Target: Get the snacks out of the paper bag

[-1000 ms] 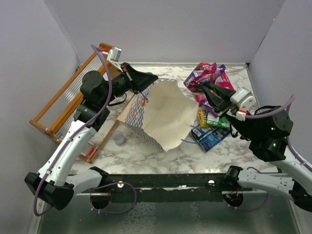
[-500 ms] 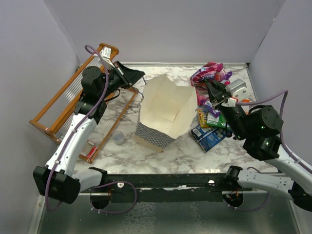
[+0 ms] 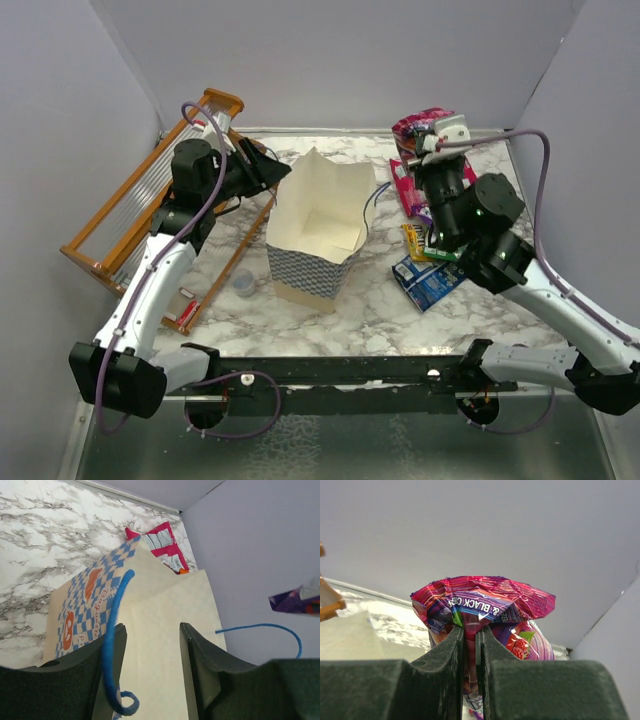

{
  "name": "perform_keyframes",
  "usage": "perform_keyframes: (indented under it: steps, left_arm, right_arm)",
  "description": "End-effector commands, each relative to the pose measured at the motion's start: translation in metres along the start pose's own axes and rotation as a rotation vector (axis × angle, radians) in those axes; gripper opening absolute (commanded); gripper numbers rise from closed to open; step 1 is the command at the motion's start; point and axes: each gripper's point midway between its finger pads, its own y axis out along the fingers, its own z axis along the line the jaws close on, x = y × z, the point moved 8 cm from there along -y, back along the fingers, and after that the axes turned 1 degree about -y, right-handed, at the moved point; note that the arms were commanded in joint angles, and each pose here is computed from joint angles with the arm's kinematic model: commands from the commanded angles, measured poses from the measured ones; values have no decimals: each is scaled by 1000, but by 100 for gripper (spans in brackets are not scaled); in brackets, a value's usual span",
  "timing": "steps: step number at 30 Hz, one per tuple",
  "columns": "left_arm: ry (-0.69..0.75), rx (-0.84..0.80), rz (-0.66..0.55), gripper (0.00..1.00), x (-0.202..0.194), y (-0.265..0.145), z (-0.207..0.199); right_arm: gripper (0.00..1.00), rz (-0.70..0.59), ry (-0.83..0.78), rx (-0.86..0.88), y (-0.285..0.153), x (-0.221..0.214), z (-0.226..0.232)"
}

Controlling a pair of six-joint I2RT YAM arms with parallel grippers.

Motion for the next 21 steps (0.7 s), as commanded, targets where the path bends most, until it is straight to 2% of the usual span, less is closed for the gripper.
perform_keyframes:
  steps: [1, 7, 10, 14, 18, 21]
  left_arm:
    - [118, 21, -82, 55, 20, -21, -18]
    - [265, 26, -116, 74, 37, -38, -37]
    - [359, 57, -152, 82, 50, -51, -47]
    - [471, 84, -180, 97, 60, -65, -56]
    - [570, 107, -194, 99, 63, -74, -67]
    - [653, 114, -210, 99, 59, -79, -77]
  right_arm:
    - [1, 111, 125, -18, 44, -22, -23]
    - [1, 335, 226, 5, 84, -108, -44]
    - [2, 417, 356, -2, 90, -157, -63]
    - [1, 547, 426, -98, 88, -226, -74]
    - [1, 684, 508, -83, 85, -279, -74]
    - [2, 779, 485, -73, 89, -298, -71]
